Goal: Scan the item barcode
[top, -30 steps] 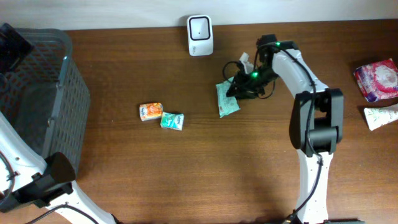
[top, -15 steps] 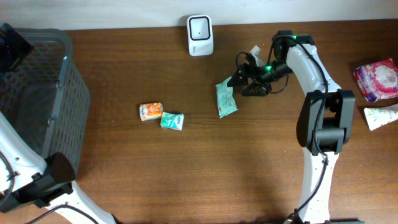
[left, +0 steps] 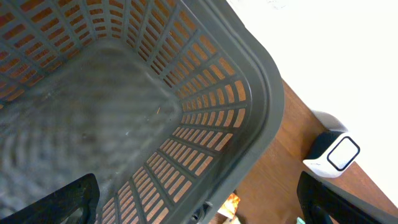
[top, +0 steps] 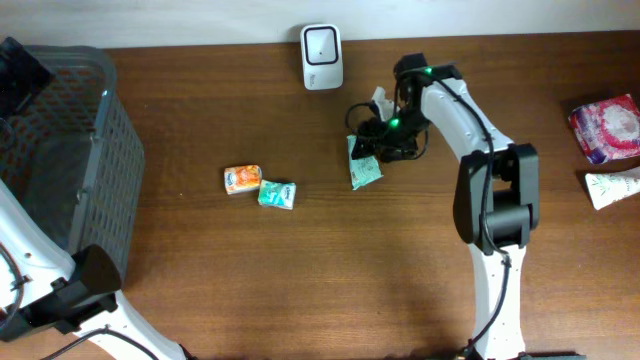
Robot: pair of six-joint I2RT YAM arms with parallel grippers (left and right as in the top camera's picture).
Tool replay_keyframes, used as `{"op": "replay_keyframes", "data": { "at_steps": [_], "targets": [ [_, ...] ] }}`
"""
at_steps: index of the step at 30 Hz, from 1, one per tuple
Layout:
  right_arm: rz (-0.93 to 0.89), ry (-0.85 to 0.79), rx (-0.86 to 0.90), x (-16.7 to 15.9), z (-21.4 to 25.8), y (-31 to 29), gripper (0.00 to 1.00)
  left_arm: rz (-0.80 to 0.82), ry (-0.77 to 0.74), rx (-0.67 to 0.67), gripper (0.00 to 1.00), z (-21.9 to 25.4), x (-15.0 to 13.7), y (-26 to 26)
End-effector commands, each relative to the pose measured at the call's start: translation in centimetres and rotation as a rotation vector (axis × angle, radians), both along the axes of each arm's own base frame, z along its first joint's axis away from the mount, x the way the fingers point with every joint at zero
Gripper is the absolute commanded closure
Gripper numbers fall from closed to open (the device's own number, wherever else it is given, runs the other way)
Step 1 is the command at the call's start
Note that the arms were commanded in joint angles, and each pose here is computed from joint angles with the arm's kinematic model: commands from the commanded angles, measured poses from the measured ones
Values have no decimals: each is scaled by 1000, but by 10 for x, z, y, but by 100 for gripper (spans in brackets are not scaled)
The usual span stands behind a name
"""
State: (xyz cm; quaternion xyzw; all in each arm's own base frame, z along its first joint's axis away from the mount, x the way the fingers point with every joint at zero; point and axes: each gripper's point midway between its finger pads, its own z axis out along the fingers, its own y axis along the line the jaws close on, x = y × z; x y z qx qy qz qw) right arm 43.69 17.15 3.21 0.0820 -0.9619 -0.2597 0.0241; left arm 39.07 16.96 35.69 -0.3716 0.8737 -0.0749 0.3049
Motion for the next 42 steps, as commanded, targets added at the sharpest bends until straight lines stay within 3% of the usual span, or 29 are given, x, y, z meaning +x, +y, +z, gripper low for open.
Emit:
{"op": "replay_keyframes", "data": {
  "at_steps": [1, 2, 4, 7, 10, 15, 42],
  "targets": [
    [55, -22, -12, -6, -7, 22, 36, 1, -20, 6, 1, 7, -3, -2],
    [60, -28, -10, -7, -10, 25, 48, 1, -20, 6, 1, 7, -3, -2],
    [60, -15, 16, -10, -10, 28, 96, 1, -20, 6, 1, 7, -3, -2],
    [59, 5, 245, -9, 21, 56, 96, 1, -20, 6, 1, 7, -3, -2],
    [101, -55, 733, 8, 121, 89, 96, 1, -20, 6, 1, 7, -3, -2],
    [271, -266, 1021, 20, 197, 101, 96, 1, -20, 6, 1, 7, -3, -2],
    [293, -267, 972, 15, 189, 120, 96, 1, -20, 6, 1, 7, -3, -2]
  ]
}}
